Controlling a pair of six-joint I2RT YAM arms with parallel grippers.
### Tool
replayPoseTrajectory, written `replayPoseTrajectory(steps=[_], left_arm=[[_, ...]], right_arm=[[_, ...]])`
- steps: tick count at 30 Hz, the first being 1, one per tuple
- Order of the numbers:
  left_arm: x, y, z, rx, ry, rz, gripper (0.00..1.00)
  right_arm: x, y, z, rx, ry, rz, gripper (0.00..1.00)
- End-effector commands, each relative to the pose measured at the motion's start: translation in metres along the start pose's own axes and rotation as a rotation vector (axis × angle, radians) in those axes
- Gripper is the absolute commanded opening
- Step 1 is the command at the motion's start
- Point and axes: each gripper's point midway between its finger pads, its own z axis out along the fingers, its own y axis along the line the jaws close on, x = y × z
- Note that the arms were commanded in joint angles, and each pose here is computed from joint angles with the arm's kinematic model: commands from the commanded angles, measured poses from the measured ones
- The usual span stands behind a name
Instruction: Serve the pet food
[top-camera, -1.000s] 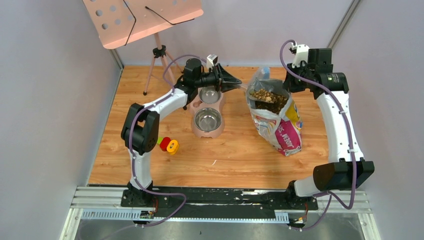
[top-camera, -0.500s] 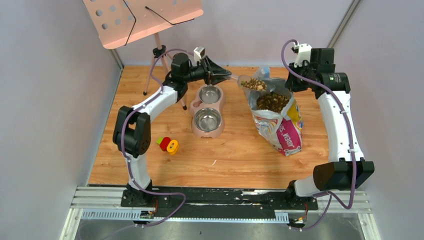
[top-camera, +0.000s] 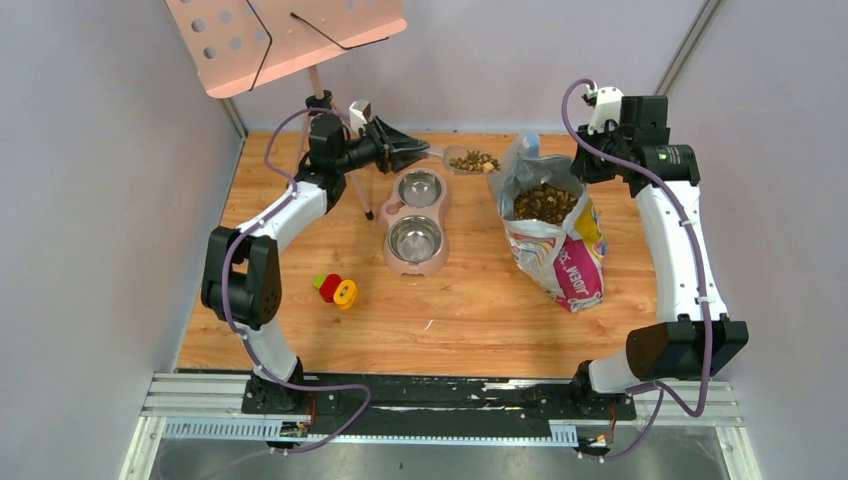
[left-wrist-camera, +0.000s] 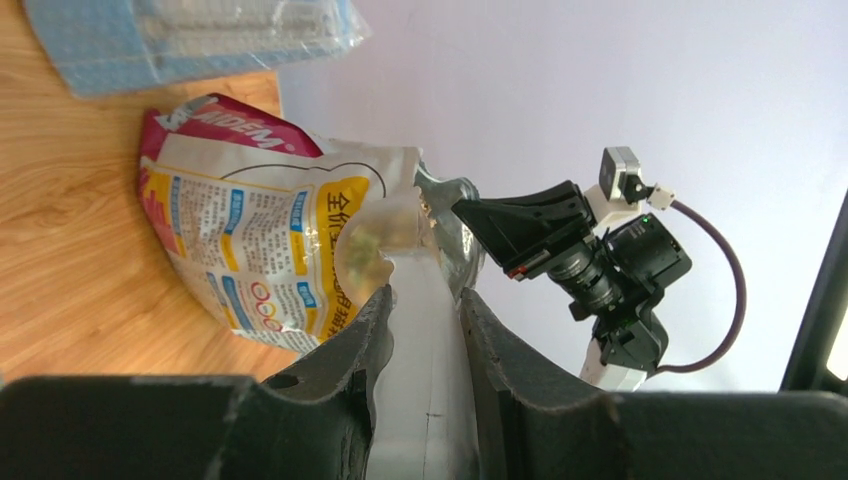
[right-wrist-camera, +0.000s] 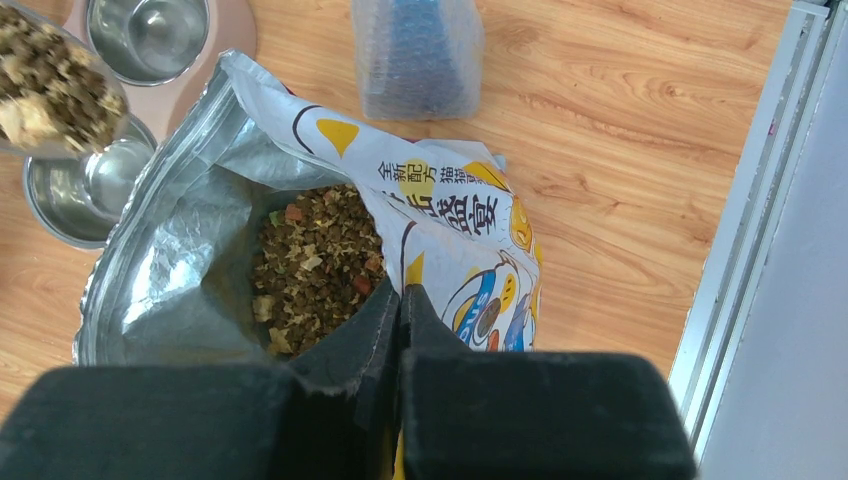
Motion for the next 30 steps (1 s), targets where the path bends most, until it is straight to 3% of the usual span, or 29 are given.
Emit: replayPoseTrajectory(steps=[1,16,30], left_arm=[[-0.01,-0.028,-0.031,0.053,-0.059,0.084,0.0],[-0.041,0.014,-0.079,-0.007,-0.229,0.079,0.0],[-0.042,0.044,-0.141,-0.091,-0.281,0.151,0.0]], right_arm=[[-0.039,-0.008,-0.003,0.024,-0.136,-0.048,0.0],[-0.046,-0.008,-0.001,0.014,-0.145,-0.073,0.0],[-0.046,-0.008,-0.003,-0.012,-0.154,-0.072,0.0]])
